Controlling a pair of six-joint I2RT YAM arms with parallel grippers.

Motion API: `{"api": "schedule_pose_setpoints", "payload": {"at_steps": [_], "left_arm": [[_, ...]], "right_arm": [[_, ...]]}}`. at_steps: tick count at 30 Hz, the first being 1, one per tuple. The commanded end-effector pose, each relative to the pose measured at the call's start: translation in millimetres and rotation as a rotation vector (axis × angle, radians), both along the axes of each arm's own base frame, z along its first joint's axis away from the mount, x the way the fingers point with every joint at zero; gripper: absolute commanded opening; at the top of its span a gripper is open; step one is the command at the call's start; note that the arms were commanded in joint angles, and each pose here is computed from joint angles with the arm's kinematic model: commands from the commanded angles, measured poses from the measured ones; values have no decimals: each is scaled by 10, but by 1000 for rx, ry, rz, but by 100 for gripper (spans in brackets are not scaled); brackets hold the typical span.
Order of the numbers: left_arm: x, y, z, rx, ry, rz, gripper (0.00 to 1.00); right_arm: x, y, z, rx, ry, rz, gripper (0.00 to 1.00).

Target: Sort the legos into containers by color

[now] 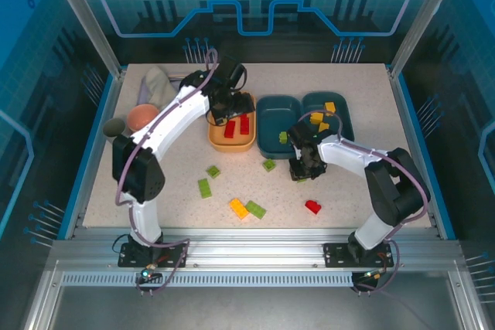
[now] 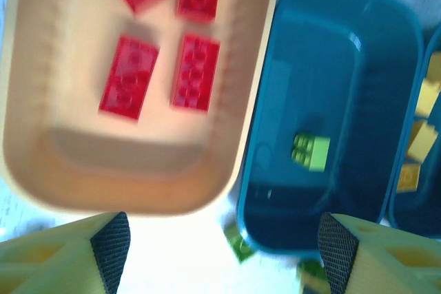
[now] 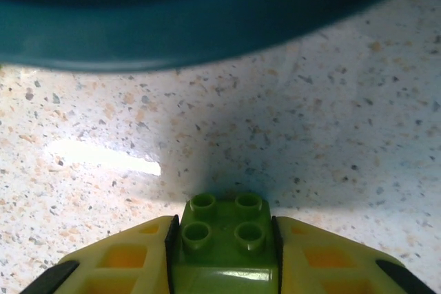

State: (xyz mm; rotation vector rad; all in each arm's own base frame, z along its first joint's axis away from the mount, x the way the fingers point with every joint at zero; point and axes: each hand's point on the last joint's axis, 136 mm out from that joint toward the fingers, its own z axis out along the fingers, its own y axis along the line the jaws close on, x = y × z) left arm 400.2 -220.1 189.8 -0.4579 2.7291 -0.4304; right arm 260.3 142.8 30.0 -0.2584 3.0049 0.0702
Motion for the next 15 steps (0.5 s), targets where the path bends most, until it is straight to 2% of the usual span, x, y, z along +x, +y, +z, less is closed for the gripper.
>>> {"api": "schedule_pose_setpoints", "payload": {"at_steps": [1, 5, 8, 15], "left_arm": [[-310, -15, 57, -54, 12, 16, 75], [-767, -22, 74, -63, 15, -12, 75], [-1094, -19, -19, -80, 34, -21, 75], [-1585, 103, -393, -58, 110, -35, 75]], "right_arm": [[17, 6, 390, -4, -93, 11, 28], [209, 128, 907, 59, -198, 0, 29], [534, 273, 1101, 89, -244, 3, 29], [1531, 512, 924, 117, -232, -30, 29]]}}
